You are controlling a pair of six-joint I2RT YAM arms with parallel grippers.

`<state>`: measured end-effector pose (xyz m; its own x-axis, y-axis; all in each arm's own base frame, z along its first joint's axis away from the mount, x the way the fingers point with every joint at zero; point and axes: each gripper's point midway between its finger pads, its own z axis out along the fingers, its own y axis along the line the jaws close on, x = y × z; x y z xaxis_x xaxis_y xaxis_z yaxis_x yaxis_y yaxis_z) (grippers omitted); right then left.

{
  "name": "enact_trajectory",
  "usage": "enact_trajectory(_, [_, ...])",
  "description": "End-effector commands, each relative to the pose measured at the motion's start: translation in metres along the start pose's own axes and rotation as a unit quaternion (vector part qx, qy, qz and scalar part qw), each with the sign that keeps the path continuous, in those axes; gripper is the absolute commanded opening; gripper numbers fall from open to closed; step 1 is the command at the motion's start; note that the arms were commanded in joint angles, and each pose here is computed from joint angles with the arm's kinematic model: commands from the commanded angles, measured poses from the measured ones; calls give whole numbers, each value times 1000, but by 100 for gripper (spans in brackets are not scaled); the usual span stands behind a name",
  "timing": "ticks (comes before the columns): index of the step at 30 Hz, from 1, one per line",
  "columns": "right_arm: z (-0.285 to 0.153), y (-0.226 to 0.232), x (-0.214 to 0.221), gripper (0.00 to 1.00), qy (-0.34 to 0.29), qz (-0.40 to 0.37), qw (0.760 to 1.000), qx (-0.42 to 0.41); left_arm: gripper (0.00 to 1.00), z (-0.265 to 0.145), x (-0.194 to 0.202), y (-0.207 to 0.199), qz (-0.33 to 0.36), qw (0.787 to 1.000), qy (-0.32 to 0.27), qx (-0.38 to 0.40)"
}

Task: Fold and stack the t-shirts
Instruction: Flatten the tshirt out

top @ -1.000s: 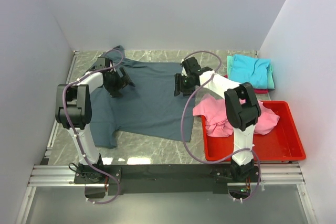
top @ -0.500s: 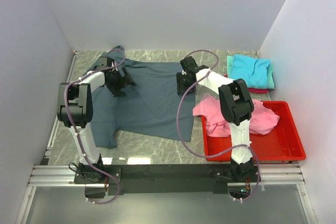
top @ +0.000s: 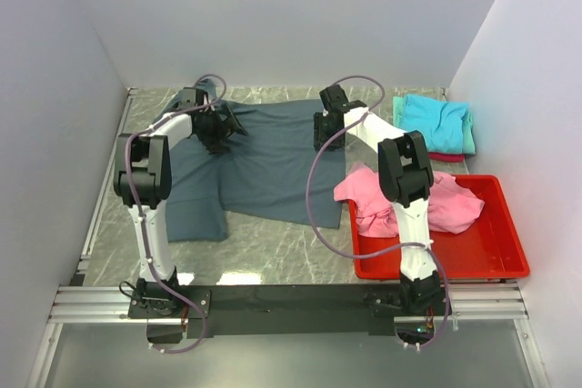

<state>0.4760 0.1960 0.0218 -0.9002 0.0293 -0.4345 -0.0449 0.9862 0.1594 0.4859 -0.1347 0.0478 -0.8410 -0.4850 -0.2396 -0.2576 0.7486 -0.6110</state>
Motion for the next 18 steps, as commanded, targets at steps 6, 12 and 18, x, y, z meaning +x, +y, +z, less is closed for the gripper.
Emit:
enact_trajectory(6, [8, -12, -8, 59, 18, -19, 1000, 12, 99, -4, -33, -24, 30, 998, -53, -8])
enact_trajectory(12, [-40, 7, -33, 62, -34, -14, 999, -30, 99, -102, -32, -11, 35, 980, -172, -97])
enact_trajectory(18, [-82, 20, -28, 62, -53, -3, 996, -68, 99, -170, 58, 71, -96, 950, -200, -220])
